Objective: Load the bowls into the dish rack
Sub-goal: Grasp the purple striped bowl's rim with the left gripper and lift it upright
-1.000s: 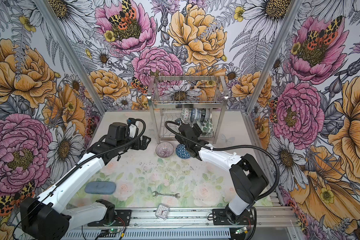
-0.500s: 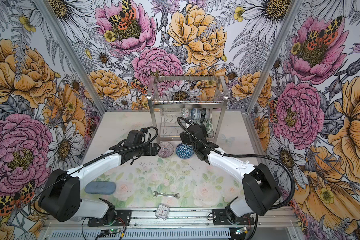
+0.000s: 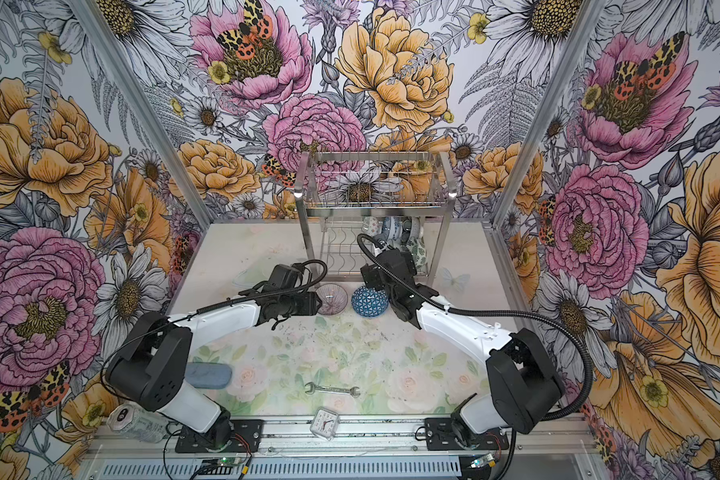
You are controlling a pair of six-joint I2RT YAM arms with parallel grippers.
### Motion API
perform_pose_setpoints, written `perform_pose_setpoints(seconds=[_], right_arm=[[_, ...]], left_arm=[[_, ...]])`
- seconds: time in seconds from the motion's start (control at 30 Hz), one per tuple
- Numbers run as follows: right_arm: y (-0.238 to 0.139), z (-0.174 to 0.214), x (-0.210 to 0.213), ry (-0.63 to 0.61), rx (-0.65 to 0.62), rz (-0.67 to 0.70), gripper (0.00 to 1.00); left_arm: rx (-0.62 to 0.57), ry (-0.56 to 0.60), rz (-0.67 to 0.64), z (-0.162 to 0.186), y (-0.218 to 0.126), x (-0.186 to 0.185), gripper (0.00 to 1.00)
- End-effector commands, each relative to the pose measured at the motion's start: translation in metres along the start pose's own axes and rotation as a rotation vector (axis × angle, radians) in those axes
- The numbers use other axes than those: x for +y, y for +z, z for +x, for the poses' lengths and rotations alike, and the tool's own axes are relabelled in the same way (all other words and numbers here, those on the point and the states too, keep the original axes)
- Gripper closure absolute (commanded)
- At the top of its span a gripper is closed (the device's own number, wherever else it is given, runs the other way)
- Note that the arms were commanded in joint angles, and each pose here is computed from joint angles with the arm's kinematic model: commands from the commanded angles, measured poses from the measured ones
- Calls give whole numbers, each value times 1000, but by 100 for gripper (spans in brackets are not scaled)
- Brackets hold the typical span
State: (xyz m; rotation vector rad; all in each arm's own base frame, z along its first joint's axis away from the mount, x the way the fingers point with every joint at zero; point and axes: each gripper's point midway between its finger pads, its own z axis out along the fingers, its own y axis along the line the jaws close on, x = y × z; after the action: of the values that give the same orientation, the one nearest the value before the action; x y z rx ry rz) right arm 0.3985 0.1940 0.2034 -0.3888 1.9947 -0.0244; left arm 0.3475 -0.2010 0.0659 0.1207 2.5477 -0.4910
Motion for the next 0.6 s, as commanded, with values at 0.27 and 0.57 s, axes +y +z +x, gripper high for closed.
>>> perform_pose_setpoints(seconds=[0.27,0.57], right_arm=[[-10,-9,-4,25,-25,-9,0],[-12,-12,-1,20,-25,-31,0]], left_arm=[[-53,-10,23,-24,11,-9,77],[-61,-24,-34,-29,-8,11,100]])
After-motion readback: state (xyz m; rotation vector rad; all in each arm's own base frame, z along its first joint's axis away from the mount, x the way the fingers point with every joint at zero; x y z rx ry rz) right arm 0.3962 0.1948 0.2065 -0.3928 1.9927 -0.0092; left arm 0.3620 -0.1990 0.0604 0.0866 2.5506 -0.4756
